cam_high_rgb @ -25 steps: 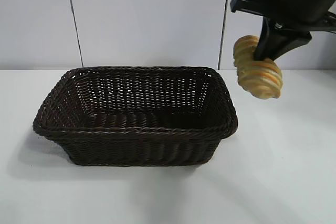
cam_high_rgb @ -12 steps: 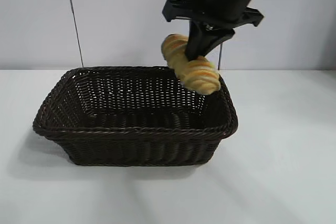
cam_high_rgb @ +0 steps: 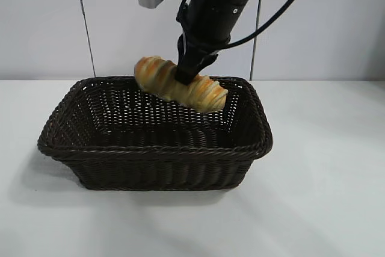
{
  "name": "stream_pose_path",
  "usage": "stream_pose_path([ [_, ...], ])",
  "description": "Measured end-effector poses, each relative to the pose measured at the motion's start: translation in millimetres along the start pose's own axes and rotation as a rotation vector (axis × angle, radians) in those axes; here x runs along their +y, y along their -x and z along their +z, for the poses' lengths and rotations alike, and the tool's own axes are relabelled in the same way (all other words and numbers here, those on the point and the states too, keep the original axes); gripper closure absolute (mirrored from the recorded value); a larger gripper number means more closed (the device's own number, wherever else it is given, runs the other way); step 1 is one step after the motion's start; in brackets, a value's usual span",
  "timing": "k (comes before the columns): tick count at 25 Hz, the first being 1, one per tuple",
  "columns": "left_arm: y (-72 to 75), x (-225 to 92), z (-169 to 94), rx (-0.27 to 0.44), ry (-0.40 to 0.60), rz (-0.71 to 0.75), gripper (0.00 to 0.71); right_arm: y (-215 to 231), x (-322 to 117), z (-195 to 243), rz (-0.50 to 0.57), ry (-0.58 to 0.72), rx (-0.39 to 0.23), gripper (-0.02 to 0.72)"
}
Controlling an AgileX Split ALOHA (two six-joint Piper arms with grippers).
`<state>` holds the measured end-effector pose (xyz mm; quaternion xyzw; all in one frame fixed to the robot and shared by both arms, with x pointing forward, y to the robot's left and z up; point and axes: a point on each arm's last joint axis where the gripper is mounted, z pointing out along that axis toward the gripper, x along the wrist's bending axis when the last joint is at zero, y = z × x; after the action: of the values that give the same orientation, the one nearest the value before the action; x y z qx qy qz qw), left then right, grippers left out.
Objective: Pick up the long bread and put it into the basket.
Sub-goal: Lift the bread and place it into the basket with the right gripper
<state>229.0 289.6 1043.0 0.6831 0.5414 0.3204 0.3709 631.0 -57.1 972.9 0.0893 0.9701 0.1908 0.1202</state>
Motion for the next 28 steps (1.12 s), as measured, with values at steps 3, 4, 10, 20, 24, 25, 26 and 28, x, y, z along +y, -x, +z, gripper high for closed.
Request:
stream_pose_path([
  [3, 0.0, 0, 0, 0.000, 0.000, 0.000, 0.016, -1, -4, 15, 0.008, -0.017, 0.021, 0.655],
  [4, 0.0, 0, 0, 0.000, 0.000, 0.000, 0.016, -1, -5, 17, 0.009, -0.021, 0.025, 0.658],
  [10, 0.0, 0, 0, 0.000, 0.000, 0.000, 0.016, -1, -5, 22, 0.021, -0.011, 0.025, 0.656],
  [20, 0.0, 0, 0, 0.000, 0.000, 0.000, 0.016, -1, 1, 9, 0.085, 0.021, 0.032, 0.045],
  [24, 0.0, 0, 0, 0.000, 0.000, 0.000, 0.016, 7, 17, -24, 0.215, 0.077, -0.014, 0.016],
  [25, 0.0, 0, 0, 0.000, 0.000, 0.000, 0.016, 10, 23, -36, 0.264, 0.095, -0.030, 0.016],
  [26, 0.0, 0, 0, 0.000, 0.000, 0.000, 0.016, 13, 26, -46, 0.324, 0.099, -0.034, 0.014],
  [28, 0.0, 0, 0, 0.000, 0.000, 0.000, 0.016, 17, 35, -69, 0.413, 0.108, -0.047, 0.012],
])
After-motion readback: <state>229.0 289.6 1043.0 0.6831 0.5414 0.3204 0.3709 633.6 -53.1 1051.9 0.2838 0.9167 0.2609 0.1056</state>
